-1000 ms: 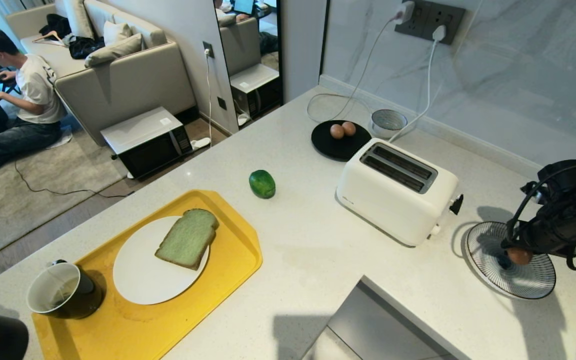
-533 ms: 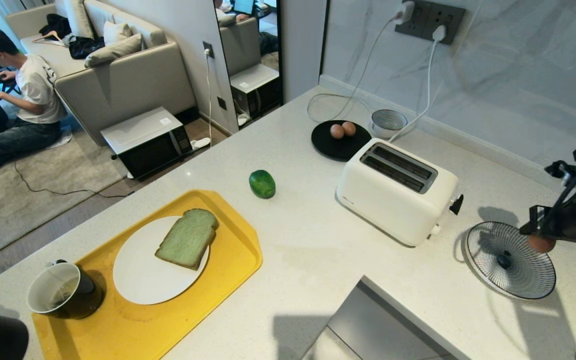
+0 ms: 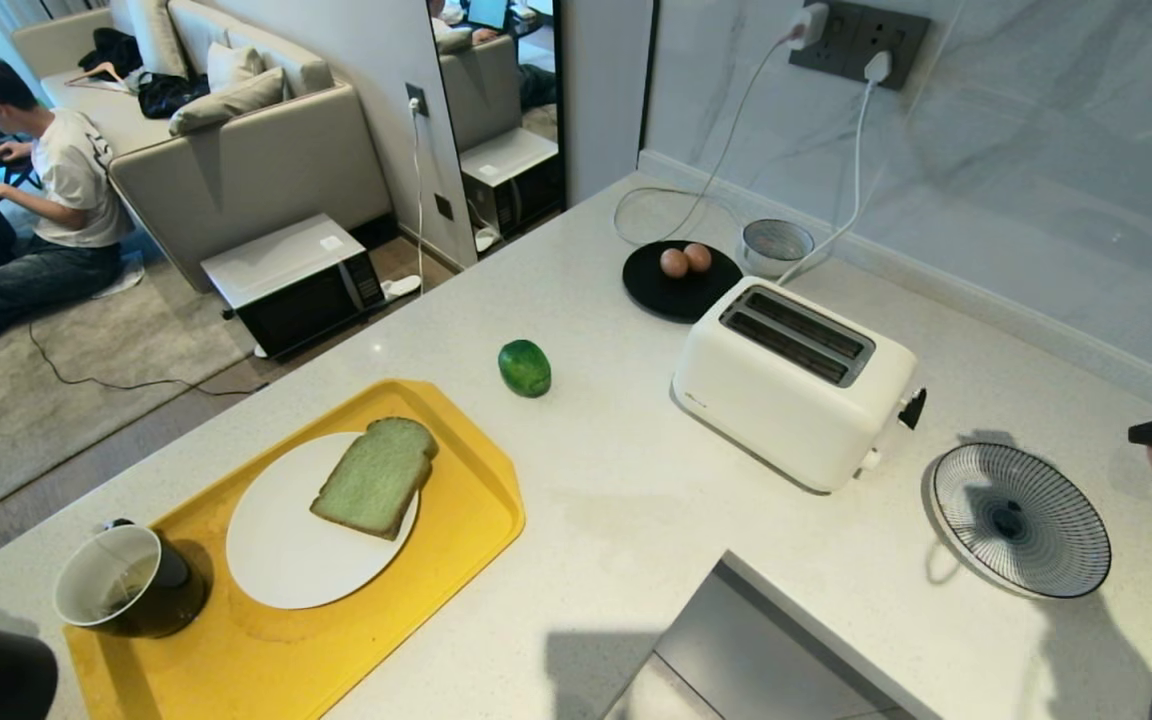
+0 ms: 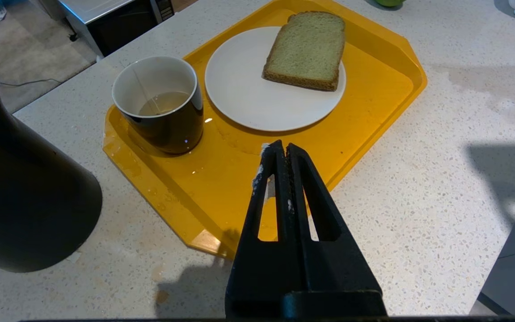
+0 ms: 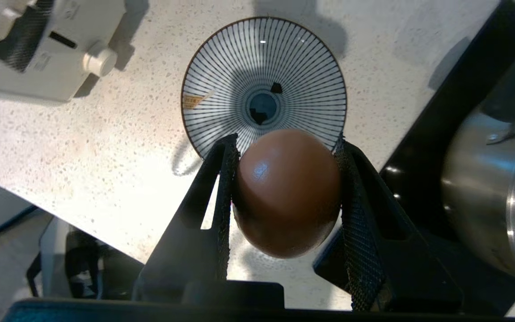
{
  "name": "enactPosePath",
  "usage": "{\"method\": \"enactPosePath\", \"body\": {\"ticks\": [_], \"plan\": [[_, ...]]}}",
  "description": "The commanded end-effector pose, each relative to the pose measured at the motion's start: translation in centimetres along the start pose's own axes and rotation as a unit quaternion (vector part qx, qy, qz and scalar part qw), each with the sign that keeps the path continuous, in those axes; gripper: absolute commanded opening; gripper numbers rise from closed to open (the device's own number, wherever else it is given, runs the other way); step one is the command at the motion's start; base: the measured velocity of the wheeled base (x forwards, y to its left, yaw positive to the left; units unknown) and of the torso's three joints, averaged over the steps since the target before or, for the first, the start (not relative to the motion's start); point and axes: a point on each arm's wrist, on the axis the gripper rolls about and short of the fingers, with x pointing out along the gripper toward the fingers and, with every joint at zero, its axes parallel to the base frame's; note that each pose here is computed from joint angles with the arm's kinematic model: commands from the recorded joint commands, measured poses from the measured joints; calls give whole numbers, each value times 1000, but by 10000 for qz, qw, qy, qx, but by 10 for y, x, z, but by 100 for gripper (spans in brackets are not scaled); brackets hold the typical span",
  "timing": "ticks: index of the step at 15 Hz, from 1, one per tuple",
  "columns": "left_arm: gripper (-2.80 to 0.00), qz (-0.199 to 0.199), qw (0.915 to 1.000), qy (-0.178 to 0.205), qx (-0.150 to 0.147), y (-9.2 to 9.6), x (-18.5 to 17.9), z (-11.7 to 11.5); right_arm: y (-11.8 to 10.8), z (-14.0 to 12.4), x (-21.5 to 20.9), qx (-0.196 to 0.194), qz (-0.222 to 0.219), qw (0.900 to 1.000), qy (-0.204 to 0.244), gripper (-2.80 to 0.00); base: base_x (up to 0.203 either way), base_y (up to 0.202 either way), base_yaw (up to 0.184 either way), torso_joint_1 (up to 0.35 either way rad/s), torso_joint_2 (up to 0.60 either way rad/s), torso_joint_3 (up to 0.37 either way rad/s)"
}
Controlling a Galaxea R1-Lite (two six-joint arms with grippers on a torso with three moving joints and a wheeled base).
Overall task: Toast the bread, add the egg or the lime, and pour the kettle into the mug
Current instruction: Put the egg in the bowl
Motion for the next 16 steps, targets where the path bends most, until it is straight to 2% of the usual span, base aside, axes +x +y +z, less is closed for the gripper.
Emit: {"method": "enactPosePath", "body": {"ticks": [1,7,16], "plan": [[-280,0,10000,10,1,0,0,0,-1,-4,-34,-99,-53,9989,-459,-280,0,0,0,0,0,0],[-280,0,10000,10,6,0,0,0,-1,-7,-49,-219,-36,9976,-649,-280,0,0,22,0,0,2],[-280,0,10000,10,1,0,0,0,6,-4,-56,-340,131,9958,-836,-280,-1,-8,170,2,2,2]]}}
